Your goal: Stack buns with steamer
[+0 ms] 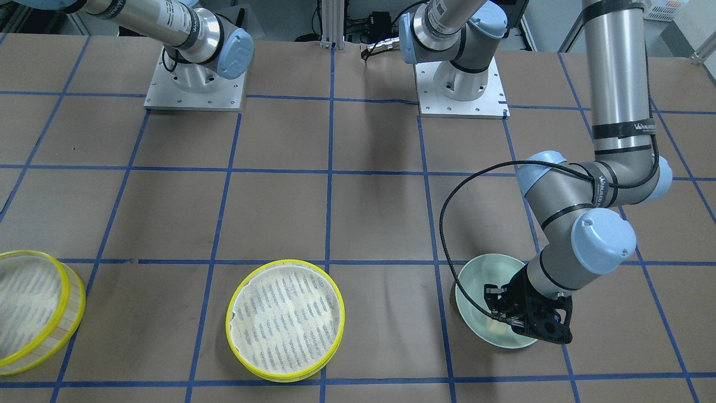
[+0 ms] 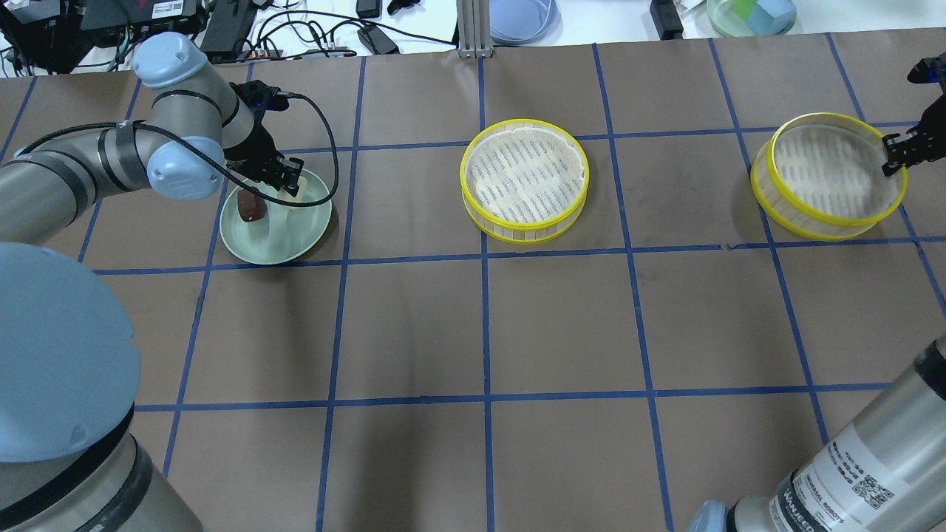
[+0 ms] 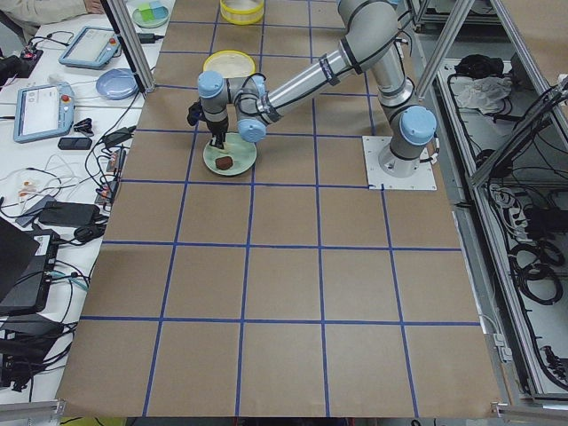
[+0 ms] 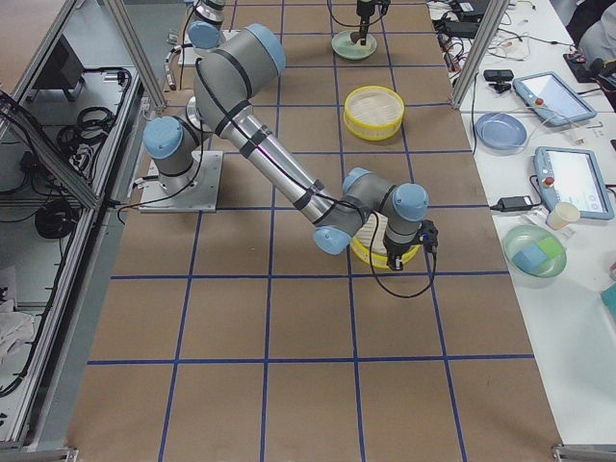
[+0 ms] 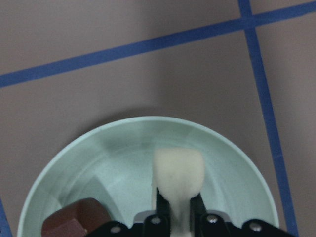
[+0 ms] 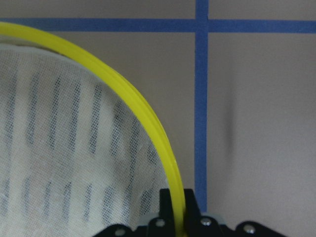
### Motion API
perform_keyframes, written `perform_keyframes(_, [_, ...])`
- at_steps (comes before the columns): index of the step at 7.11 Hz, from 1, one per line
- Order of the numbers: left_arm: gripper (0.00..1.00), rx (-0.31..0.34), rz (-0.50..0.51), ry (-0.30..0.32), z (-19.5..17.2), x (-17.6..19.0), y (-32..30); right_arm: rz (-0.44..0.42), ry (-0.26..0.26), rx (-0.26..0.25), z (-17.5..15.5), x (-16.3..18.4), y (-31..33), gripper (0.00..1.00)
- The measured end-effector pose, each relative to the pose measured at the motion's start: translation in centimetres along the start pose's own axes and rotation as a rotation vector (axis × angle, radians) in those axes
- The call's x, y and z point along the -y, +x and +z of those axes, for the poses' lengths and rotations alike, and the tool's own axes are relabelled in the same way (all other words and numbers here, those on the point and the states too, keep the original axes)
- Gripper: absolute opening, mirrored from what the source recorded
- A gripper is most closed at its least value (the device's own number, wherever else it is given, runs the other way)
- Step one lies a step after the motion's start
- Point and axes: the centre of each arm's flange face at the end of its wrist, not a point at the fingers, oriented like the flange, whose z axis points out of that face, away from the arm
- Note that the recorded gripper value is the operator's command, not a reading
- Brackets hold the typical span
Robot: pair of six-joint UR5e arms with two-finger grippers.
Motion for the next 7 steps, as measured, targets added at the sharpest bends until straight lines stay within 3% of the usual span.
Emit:
perform_keyframes(2, [0.0, 0.0, -0.195, 0.1, -4.5, 1.8, 3.3, -0.002, 0.011, -0.009, -1.0, 0.1, 0.1, 0.0])
perform_keyframes(4, [0.0, -0.068, -0.37, 0.216, -7.5, 3.9, 10.6, 0.0, 0.026, -0.024, -3.4, 0.0, -0.1, 0.0])
perform_keyframes(5, [0.0, -0.12, -0.42, 0.247, -7.3, 4.4, 14.3, 0.001, 0.028, -0.029, -4.7, -0.1, -0.3, 0.0])
perform_keyframes(7, [0.0, -0.223, -0.517, 0.247, -5.1, 4.6, 21.4, 0.003, 0.036, -0.04, -7.6, -0.2, -1.5, 0.0])
